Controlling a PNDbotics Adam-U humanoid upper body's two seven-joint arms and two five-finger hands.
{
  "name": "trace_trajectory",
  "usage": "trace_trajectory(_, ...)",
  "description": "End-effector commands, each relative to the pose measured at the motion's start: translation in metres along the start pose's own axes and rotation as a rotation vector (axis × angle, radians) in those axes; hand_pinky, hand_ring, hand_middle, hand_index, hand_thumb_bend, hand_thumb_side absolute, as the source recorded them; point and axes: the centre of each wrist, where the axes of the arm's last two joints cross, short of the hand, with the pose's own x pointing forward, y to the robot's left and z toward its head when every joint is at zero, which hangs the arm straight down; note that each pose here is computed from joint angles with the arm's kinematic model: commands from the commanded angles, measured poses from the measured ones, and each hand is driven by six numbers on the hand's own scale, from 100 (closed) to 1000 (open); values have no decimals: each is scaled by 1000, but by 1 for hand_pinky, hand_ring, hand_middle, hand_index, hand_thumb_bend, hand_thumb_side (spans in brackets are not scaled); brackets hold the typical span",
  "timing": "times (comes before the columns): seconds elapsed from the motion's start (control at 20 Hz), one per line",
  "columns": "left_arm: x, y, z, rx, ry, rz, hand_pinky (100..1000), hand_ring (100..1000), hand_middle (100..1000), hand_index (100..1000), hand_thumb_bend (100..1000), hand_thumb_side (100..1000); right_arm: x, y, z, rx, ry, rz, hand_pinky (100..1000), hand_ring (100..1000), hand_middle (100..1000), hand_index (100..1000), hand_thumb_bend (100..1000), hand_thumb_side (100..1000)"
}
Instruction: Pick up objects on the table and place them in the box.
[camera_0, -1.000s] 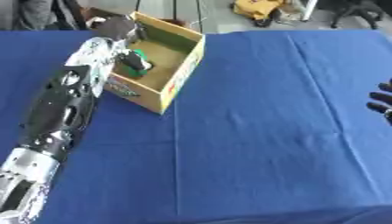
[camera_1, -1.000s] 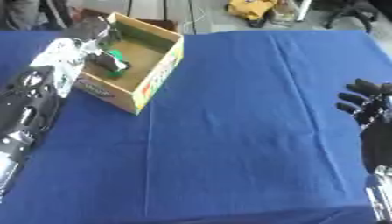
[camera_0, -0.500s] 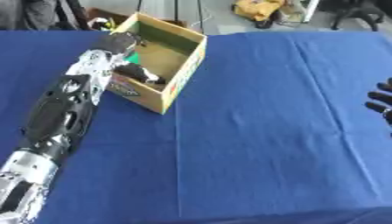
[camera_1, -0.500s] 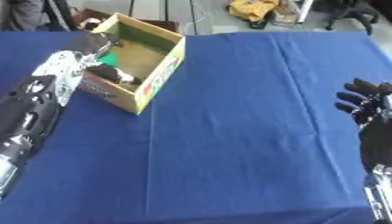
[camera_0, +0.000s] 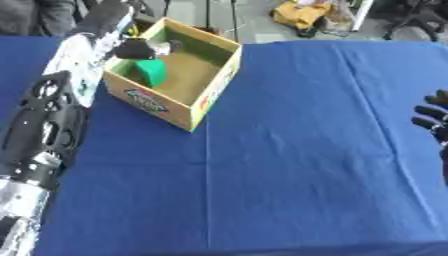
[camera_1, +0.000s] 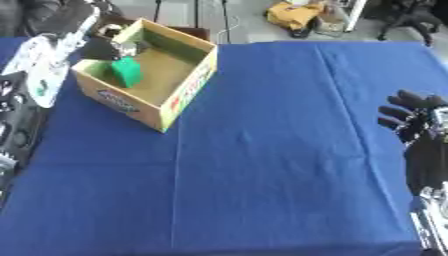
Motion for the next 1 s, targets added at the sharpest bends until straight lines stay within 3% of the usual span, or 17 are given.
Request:
trace_trajectory(0.05,-8,21,9,135,-26,23,654,700,669,741,738,890,7,-8,-5,-11,-26,27,744,750,737,816,100,1000)
trace_trajectory(0.5,3,-10,61,290,90,191,618,657,642,735,741,946,10,-10,-7,-20,-37,33,744,750,737,817,100,1000)
trace_trajectory(1.0,18,-23,122,247,209,322,601,633,618,728,725,939,7,-7,-5,-10,-24,26,744,750,737,818,100,1000)
